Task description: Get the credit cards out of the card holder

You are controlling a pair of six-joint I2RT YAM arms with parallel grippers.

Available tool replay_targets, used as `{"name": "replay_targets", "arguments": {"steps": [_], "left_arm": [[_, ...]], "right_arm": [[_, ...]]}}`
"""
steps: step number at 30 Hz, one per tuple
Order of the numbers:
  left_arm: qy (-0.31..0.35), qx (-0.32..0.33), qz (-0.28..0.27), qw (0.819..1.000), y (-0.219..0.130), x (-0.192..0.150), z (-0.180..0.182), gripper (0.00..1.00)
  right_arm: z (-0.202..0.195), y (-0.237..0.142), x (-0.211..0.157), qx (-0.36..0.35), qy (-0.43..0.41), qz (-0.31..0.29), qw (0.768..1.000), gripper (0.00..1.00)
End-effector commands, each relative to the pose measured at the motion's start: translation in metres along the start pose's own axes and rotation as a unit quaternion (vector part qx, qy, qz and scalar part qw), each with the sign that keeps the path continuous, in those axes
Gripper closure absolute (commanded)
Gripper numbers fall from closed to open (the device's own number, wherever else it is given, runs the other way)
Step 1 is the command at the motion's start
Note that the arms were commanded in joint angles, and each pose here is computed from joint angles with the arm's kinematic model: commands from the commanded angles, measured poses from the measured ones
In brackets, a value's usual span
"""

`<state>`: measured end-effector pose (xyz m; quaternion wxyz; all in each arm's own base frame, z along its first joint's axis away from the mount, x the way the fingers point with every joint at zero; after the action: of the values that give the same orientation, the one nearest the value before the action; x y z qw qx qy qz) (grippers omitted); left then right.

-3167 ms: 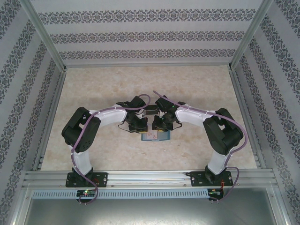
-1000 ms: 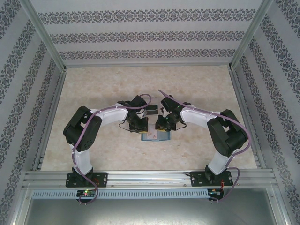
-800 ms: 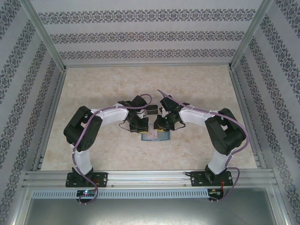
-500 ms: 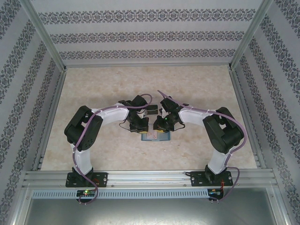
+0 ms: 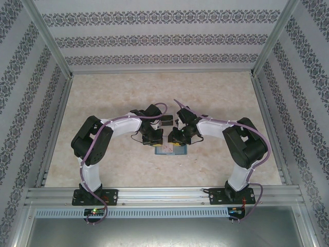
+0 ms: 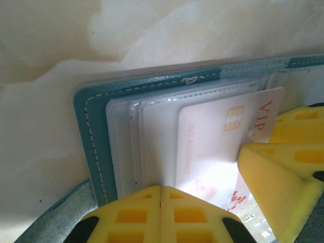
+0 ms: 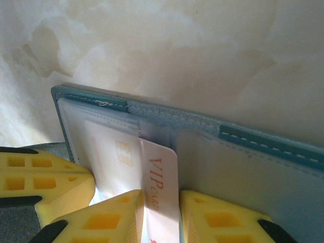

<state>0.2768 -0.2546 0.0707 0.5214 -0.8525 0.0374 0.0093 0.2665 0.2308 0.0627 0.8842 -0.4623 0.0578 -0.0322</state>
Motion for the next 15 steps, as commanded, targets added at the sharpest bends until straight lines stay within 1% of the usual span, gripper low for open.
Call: {"name": "replay_targets", "arguments": {"steps": [1,5,9,15], "left_arm": [[-0.006,0.061,0.049,0.997,0.02,-0.02,0.023,1.0],[-0.007,0.062,0.05,0.997,0.021,-0.02,0.023,1.0],[-0.006,0.062,0.05,0.997,0.021,-0.021,0.022,1.0],[-0.008,0.063,0.051,0.997,0.021,-0.021,0.023,1.0]], "right_arm": [[-0.015,0.008,-0.005,-0.014,0.021,0.017,1.0,0.71],[-0.011,0.01,-0.006,0.013,0.025,0.019,0.999,0.72],[-0.002,0.007,-0.004,0.046,0.024,0.012,0.999,0.77],[-0.001,-0.001,-0.003,0.042,0.02,-0.003,0.999,0.85]]}}
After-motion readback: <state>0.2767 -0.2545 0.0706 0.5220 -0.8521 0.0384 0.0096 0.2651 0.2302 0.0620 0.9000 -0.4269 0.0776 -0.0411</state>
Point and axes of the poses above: each hand's point on the last joint's axis, 136 mm out from that joint toward the fingers, its own y axis out along the fingers, its own z axis along the line the jaws close on, x = y × z, the point moved 5 cm from there along -y, back along the fingers, and after that the axes turned 2 degrees about y, right-handed, at the moved point
